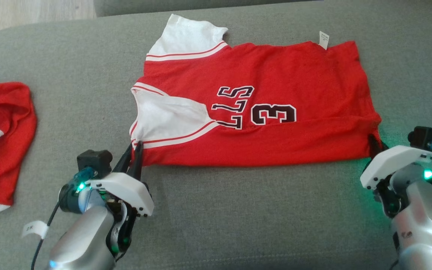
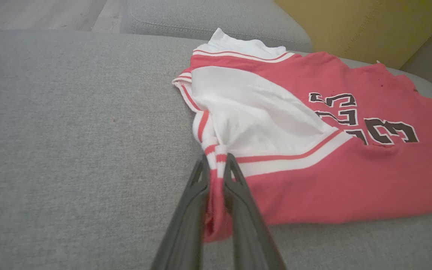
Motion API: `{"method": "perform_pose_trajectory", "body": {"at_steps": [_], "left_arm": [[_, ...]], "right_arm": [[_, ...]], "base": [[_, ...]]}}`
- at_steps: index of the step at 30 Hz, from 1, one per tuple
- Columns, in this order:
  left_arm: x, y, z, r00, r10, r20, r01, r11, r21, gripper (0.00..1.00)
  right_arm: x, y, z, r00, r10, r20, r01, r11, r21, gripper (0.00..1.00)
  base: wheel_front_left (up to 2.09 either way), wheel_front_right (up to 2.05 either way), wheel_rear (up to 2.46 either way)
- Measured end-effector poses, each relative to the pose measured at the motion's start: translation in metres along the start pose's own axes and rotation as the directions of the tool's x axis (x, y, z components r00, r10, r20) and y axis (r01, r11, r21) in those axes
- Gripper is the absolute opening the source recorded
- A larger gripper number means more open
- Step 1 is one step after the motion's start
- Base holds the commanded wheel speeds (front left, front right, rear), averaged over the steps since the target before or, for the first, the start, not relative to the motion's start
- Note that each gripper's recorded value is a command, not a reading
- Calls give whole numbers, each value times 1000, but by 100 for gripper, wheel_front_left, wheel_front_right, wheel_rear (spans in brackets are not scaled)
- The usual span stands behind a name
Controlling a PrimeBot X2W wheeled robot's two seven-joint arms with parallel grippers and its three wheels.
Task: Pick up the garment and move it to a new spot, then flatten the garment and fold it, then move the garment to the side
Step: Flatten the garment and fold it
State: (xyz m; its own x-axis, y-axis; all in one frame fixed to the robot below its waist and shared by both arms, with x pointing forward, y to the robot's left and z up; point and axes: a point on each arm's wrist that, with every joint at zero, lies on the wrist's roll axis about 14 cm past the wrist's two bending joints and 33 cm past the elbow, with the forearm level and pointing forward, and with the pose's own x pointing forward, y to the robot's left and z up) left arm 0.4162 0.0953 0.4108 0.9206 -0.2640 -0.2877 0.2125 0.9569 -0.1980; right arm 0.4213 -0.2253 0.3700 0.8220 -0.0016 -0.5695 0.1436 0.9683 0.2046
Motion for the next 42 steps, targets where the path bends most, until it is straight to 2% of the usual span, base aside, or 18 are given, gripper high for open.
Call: {"method": "perform_pose_trajectory", "body": {"at_steps": [11,15,21,28,29,30,31,32,33,38,42], "left_arm": [[-13,-1,20,999,4,53,-5,1000,28,0],[-26,-4,17,999,0,49,-1,1000,31,0],[-55,-5,-13,999,-4,-43,5,1000,15,0],[-79,-13,-45,987,-46,-154,44,999,-20,0],[-81,-16,-48,985,-53,-162,49,998,-25,0],[-82,-18,-49,984,-59,-166,55,998,-28,0],[-83,-19,-50,984,-61,-167,57,998,-30,8],[-83,-19,-50,984,-56,-167,52,998,-28,47],[-83,-19,-50,984,-56,-167,52,998,-28,98],[-79,-11,-38,993,-20,-113,18,1000,-18,100],[-69,-8,-14,1000,2,-13,-3,998,-57,100]], "right_arm": [[-22,-17,26,999,-3,38,5,998,-55,0],[-37,-25,11,1000,-9,-16,8,998,-57,0],[-60,-35,-13,996,-8,-89,6,1000,-31,0],[-79,-44,-31,994,-14,-112,14,1000,0,0],[-81,-46,-31,995,-17,-102,18,1000,8,38],[-82,-47,-30,996,-20,-92,22,1000,18,100],[-84,-48,-28,996,-21,-82,23,999,23,100],[-85,-48,-26,997,-22,-70,24,999,27,100],[-85,-48,-26,997,-22,-70,24,999,27,100],[-89,-45,-6,999,-19,45,17,999,41,100],[-91,-36,14,987,-12,162,0,997,76,100]], "base": [[0,0,0],[0,0,0],[0,0,0],[0,0,0],[0,0,0],[0,0,0],[0,0,0],[0,0,0],[0,0,0],[0,0,0],[0,0,0]]}}
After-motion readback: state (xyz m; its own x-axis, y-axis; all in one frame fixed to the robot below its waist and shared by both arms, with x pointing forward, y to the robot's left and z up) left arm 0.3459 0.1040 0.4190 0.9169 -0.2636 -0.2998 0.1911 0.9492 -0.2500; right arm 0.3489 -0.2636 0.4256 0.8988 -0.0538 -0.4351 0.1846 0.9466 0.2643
